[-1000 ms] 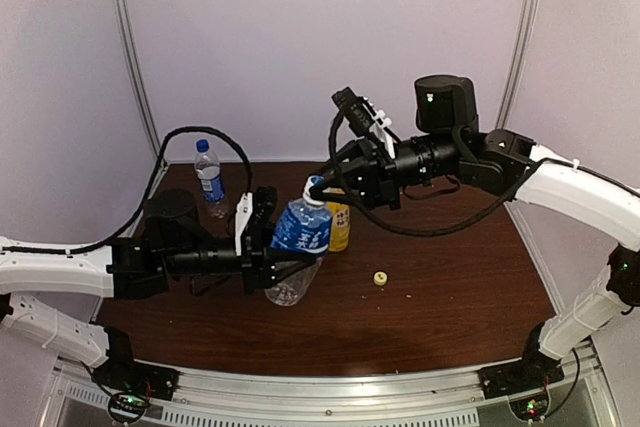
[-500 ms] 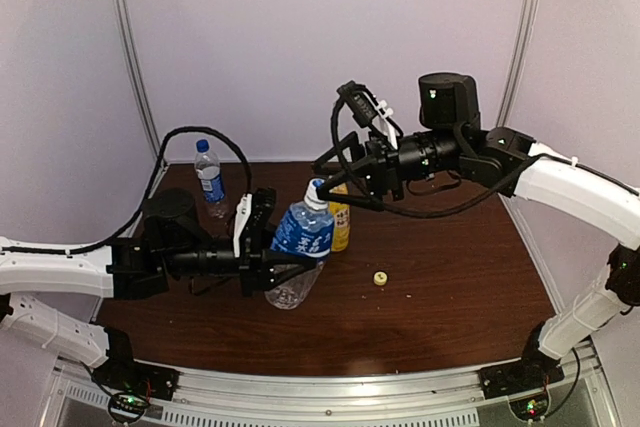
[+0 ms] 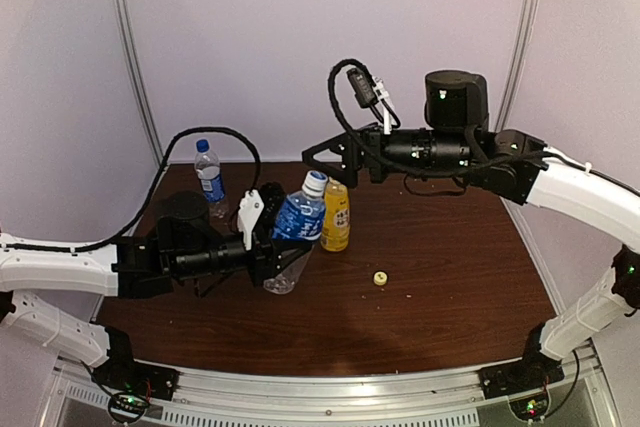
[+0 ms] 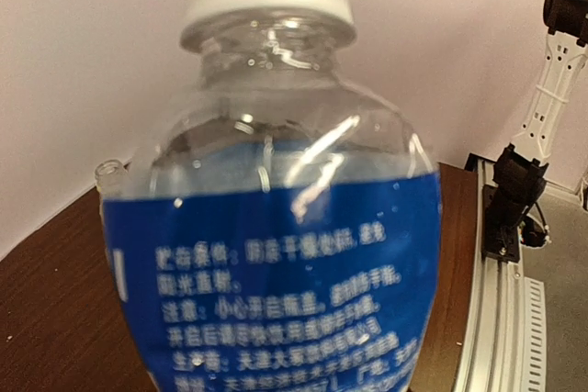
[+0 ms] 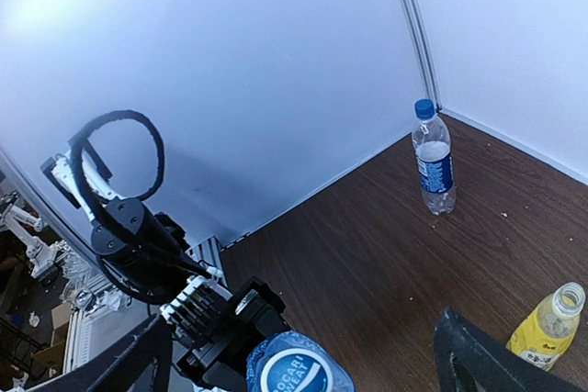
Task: Unscrew the bottle caps
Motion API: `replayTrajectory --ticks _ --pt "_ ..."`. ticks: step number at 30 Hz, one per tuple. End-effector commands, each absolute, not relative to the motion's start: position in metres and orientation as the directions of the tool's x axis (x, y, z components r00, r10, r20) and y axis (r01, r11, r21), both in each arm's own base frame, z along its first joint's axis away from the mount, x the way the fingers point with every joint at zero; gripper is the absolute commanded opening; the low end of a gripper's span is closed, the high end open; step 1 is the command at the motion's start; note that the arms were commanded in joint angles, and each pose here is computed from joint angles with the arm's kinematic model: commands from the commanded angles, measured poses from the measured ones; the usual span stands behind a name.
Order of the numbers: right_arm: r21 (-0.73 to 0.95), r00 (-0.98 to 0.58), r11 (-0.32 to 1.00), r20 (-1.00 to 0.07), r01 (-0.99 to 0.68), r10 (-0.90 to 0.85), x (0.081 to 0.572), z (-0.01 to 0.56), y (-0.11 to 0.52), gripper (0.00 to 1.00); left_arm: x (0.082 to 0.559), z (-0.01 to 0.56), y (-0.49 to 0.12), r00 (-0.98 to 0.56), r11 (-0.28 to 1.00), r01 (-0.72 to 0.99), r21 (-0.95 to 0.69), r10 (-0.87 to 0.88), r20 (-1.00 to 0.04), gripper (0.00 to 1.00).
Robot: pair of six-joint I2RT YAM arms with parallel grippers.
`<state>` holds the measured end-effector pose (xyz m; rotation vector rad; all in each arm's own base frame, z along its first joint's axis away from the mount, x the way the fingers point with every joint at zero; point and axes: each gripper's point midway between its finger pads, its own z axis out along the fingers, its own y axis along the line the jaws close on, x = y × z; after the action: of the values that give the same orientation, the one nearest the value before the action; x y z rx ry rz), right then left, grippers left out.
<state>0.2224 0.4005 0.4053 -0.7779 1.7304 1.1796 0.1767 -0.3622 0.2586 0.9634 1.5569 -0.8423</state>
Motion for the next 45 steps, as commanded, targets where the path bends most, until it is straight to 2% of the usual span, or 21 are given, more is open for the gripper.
replayTrajectory --ticks 1,7,17,27,30,35,38,45 --pt "0.389 -0.446 0.496 -0.895 -0.776 0.005 0.244 0.395 0.403 1.0 0.19 0.28 -0.361 -0.088 0.491 0.871 -0.031 0.093 -0.992 0.29" --pt "0.394 -0.469 0.489 -0.882 -0.778 -0.035 0.243 0.38 0.419 0.94 0.194 0.278 -0.358 -0.092 0.513 0.858 -0.03 0.095 -0.991 0.3" --pt "0.405 -0.474 0.441 -0.879 -0.801 -0.055 0.234 0.377 0.427 0.64 0.195 0.275 -0.353 -0.094 0.532 0.846 -0.027 0.099 -0.991 0.29" --pt "0.402 -0.462 0.413 -0.885 -0.818 -0.053 0.229 0.381 0.428 0.46 0.197 0.273 -0.353 -0.097 0.537 0.843 -0.026 0.103 -0.99 0.29" --pt "0.392 -0.447 0.399 -0.893 -0.829 -0.052 0.226 0.384 0.427 0.35 0.197 0.272 -0.353 -0.097 0.538 0.842 -0.024 0.108 -0.989 0.29" --pt "0.336 -0.384 0.369 -0.921 -0.867 -0.063 0.22 0.388 0.423 0.1 0.194 0.275 -0.353 -0.091 0.526 0.85 -0.026 0.099 -0.991 0.3" --pt "0.27 -0.312 0.289 -0.944 -0.918 -0.109 0.209 0.387 0.424 0.0 0.183 0.281 -0.356 -0.067 0.466 0.884 -0.024 0.077 -0.995 0.3" --pt "0.131 -0.121 -0.041 -0.974 -0.991 -0.192 0.165 0.385 0.422 0.01 0.129 0.297 -0.366 -0.02 0.17 0.985 -0.016 0.02 -1.0 0.29"
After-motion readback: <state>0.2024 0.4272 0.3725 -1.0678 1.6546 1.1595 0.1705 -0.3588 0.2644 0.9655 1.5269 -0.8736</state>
